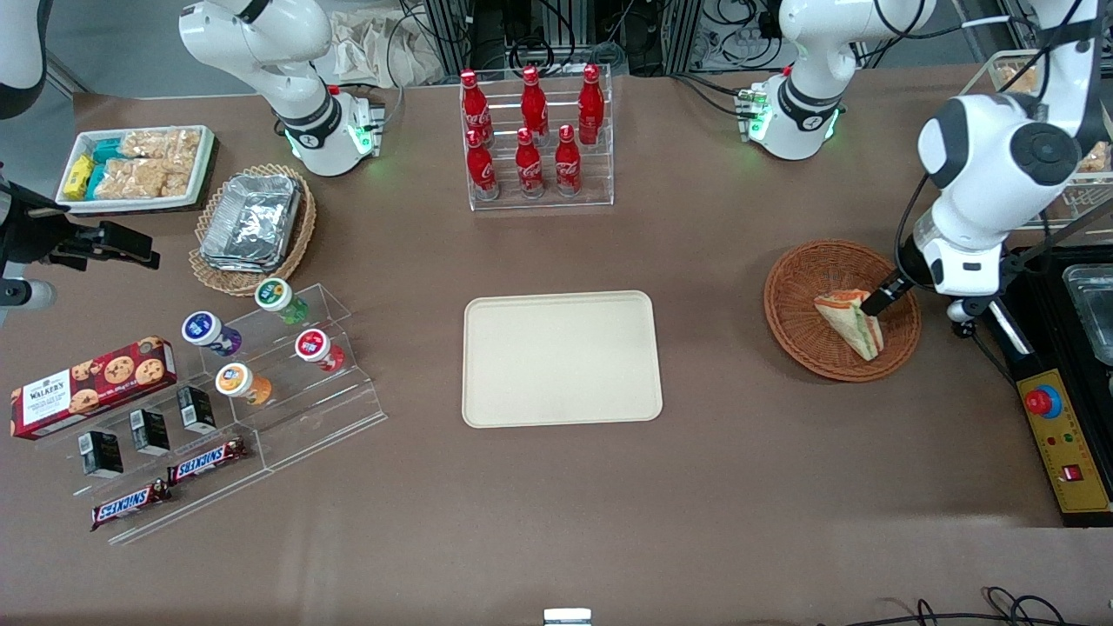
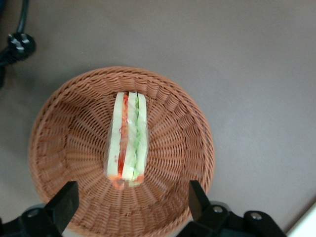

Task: Place sandwich from basket to tray
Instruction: 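Lower the left gripper onto the wrapped sandwich in the wicker basket and grasp it, then lift the sandwich with the left gripper and carry it over the cream tray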

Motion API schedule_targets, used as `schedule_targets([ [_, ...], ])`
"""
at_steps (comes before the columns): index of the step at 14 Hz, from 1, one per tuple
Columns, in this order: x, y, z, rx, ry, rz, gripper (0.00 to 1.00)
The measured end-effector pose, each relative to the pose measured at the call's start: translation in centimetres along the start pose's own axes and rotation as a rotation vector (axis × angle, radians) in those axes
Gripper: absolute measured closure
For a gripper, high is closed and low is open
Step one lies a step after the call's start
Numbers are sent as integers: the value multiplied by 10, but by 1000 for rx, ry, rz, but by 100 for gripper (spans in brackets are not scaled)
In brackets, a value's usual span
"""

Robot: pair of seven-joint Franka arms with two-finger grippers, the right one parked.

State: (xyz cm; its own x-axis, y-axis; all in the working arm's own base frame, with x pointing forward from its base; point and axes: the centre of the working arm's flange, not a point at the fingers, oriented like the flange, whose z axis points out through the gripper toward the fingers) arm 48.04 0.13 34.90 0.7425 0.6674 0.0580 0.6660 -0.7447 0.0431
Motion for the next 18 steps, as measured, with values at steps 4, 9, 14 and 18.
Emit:
schedule_targets([
  [4,-7,-14,64,13,-21,-65,0],
  [9,-4,-19,105,17,-26,-74,19],
  [14,5,-11,87,-4,13,-59,61],
  [18,14,10,7,106,5,22,73],
])
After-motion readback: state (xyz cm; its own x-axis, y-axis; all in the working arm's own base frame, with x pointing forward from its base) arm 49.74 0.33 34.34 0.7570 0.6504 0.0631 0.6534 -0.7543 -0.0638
